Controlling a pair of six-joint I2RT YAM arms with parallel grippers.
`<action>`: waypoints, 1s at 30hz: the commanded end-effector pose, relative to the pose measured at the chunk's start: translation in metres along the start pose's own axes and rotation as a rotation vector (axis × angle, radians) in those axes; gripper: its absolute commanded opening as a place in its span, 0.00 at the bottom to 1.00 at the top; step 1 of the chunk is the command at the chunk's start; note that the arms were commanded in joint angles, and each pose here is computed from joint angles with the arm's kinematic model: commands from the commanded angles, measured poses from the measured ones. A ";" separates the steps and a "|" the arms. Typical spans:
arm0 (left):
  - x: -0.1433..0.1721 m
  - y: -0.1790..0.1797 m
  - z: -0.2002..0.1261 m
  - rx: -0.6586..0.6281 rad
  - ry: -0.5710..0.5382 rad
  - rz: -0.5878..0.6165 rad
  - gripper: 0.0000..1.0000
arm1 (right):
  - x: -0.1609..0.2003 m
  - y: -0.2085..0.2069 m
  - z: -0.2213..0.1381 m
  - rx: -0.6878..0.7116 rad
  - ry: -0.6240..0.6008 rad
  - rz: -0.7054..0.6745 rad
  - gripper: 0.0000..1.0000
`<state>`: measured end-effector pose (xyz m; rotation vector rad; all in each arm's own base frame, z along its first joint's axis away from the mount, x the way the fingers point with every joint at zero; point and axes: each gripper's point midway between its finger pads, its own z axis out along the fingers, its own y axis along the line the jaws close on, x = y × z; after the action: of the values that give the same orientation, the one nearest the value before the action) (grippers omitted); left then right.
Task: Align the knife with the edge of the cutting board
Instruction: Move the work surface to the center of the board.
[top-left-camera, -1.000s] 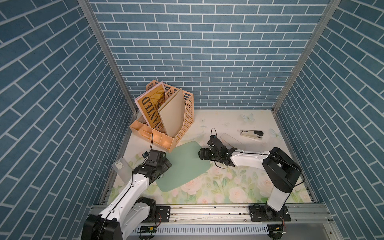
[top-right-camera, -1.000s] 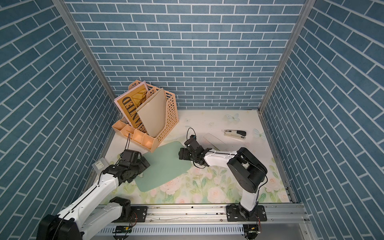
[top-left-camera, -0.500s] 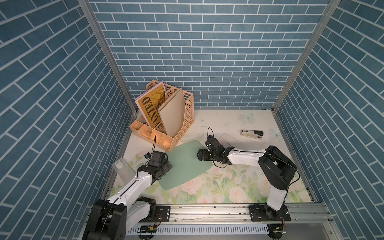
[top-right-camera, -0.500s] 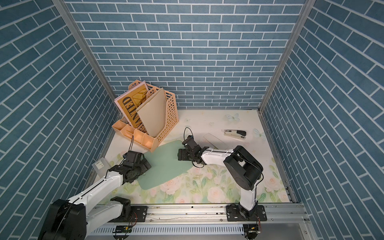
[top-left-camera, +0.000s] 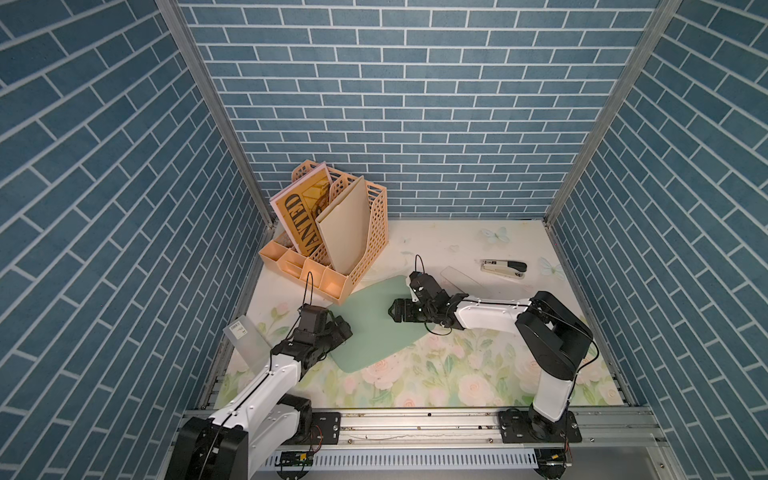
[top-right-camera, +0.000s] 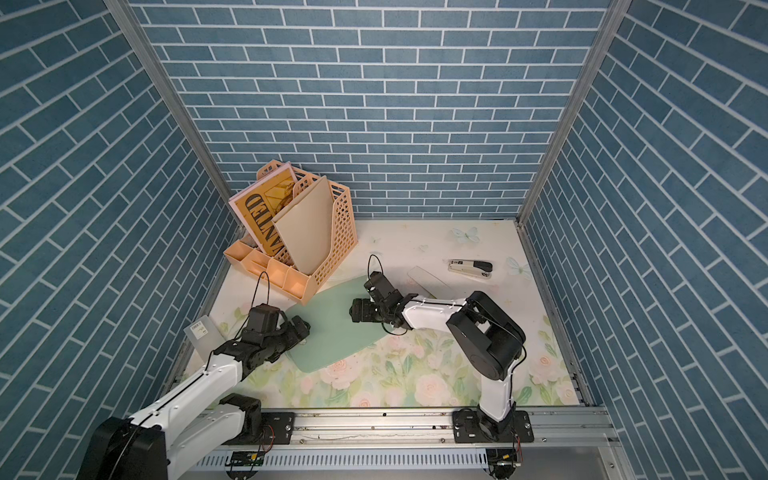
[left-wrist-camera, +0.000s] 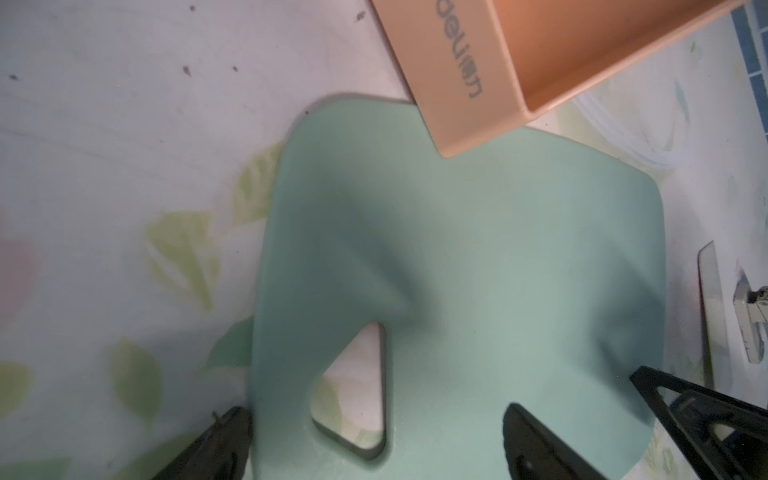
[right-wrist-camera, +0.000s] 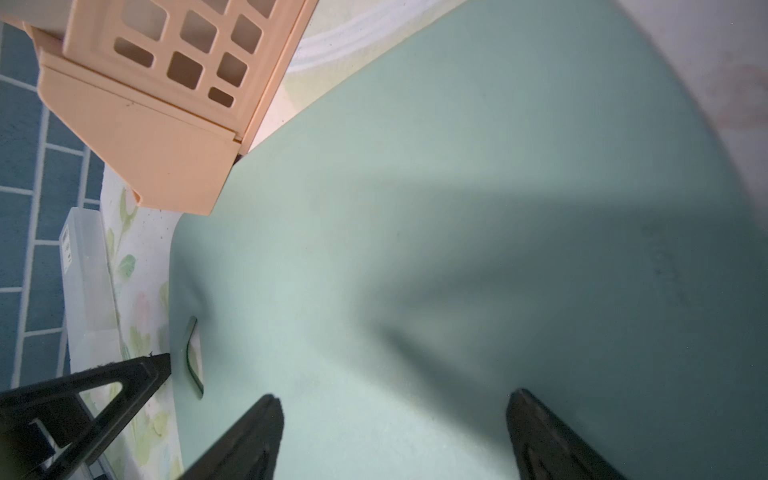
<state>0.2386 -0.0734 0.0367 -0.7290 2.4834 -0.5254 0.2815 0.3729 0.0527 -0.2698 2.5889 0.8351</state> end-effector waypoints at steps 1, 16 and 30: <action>0.025 0.013 0.004 -0.036 0.103 0.001 0.97 | -0.019 -0.027 -0.020 0.082 -0.049 0.005 0.88; 0.027 0.019 0.006 -0.060 0.113 -0.001 0.98 | 0.015 -0.071 -0.002 0.136 0.084 0.085 0.87; 0.034 0.014 0.011 -0.017 0.138 0.014 0.99 | 0.064 -0.022 -0.026 -0.059 0.171 0.036 0.87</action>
<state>0.2421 -0.0696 0.0342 -0.7064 2.4833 -0.4848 0.2811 0.3125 0.0384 -0.2158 2.6152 0.7226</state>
